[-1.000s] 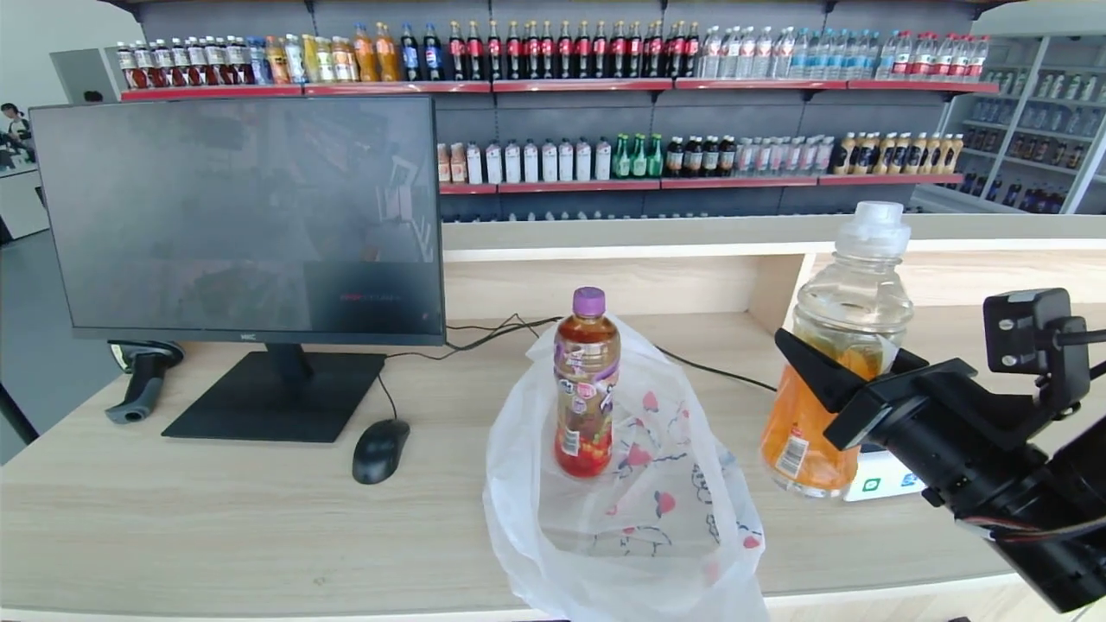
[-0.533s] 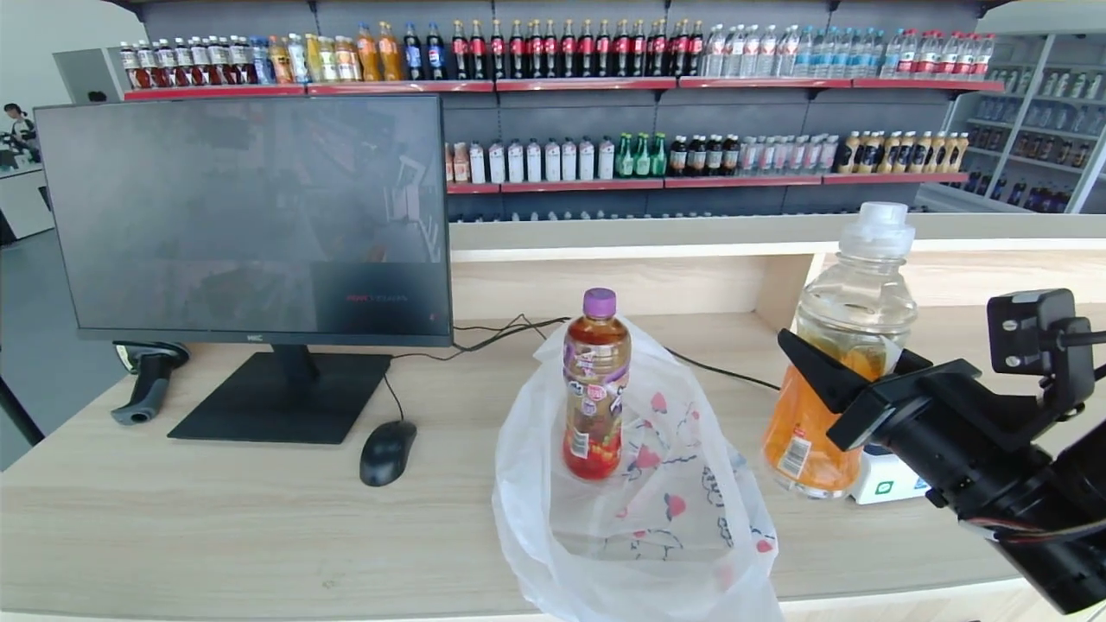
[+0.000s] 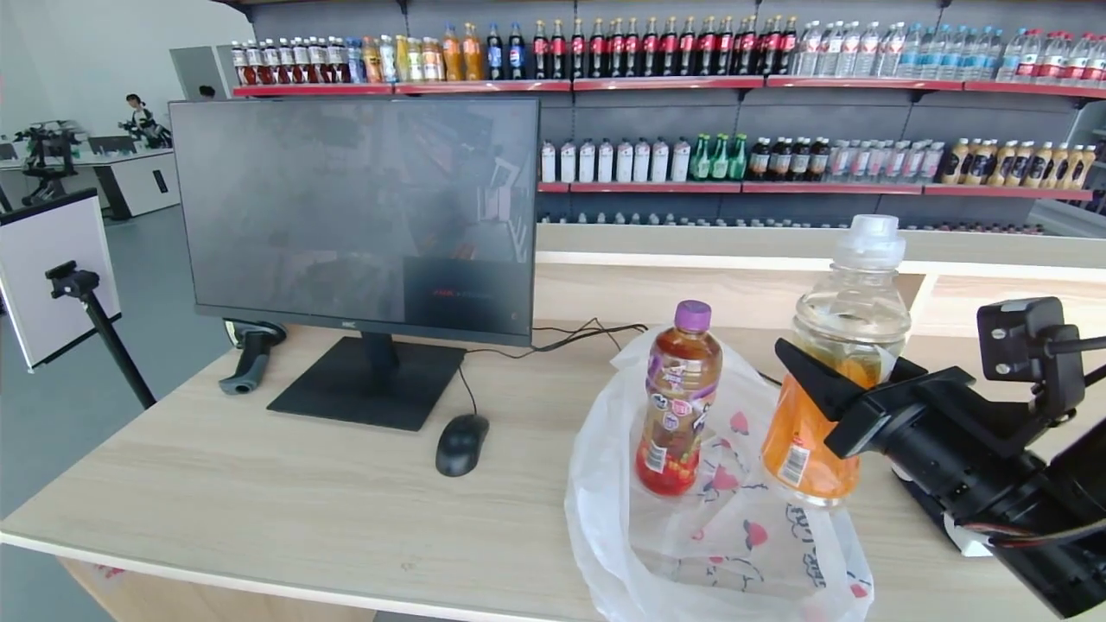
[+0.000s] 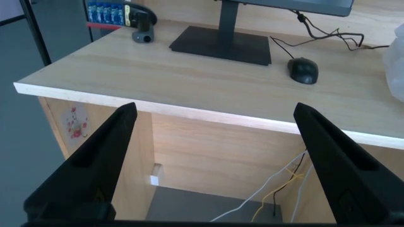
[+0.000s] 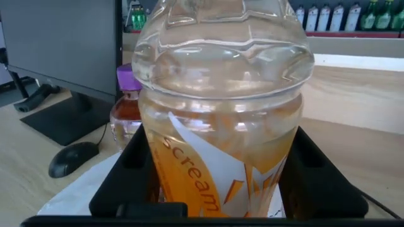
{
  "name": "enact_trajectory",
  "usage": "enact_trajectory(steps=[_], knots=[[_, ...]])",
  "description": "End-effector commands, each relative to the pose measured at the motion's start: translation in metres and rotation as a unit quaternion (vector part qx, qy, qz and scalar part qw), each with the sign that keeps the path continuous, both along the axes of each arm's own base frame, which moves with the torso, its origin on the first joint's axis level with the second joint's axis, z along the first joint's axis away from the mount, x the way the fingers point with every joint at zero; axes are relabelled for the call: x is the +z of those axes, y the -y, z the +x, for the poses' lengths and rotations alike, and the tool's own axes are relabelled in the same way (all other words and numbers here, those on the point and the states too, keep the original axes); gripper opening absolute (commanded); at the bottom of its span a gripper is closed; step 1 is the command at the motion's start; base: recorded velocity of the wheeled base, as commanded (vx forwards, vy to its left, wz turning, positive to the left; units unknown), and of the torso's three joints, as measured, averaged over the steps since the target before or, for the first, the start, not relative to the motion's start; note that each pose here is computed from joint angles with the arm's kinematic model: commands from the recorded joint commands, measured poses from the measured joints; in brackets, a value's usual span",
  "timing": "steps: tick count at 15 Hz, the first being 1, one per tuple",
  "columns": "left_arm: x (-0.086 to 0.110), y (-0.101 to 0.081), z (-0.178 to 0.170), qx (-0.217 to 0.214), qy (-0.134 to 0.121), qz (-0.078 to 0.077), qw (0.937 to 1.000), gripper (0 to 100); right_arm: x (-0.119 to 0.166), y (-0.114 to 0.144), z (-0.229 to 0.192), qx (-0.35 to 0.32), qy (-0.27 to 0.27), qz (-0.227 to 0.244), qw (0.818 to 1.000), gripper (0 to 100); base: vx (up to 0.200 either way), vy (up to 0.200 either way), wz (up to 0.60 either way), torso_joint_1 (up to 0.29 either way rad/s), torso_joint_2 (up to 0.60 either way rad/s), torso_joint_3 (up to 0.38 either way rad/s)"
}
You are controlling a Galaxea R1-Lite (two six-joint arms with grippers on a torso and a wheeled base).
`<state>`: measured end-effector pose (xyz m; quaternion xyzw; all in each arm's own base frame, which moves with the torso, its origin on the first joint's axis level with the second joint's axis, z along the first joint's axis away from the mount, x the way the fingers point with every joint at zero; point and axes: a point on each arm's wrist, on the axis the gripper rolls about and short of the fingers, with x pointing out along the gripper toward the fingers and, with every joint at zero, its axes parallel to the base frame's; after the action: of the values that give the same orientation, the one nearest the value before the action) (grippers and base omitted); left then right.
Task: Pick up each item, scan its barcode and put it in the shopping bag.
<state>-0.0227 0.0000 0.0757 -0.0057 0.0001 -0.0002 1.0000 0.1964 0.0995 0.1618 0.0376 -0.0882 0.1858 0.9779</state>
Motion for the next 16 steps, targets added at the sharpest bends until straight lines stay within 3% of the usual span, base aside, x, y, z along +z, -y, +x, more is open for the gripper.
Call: enact_trajectory(steps=[1,7,16], knots=[[0.0,0.0,0.0,0.0,0.0,0.0,1.0,100,-0.006,-0.001,0.002,0.004,-0.012,-0.007,1.0,0,0.0,0.0,0.0,0.0,0.0,0.0],[0.0,0.0,0.0,0.0,0.0,0.0,1.0,100,-0.033,-0.005,0.01,0.005,-0.066,-0.032,0.997,0,0.0,0.0,0.0,0.0,0.0,0.0],[0.0,0.0,0.0,0.0,0.0,0.0,1.0,100,-0.034,-0.019,0.022,0.019,-0.064,-0.028,0.997,0,0.0,0.0,0.0,0.0,0.0,0.0]])
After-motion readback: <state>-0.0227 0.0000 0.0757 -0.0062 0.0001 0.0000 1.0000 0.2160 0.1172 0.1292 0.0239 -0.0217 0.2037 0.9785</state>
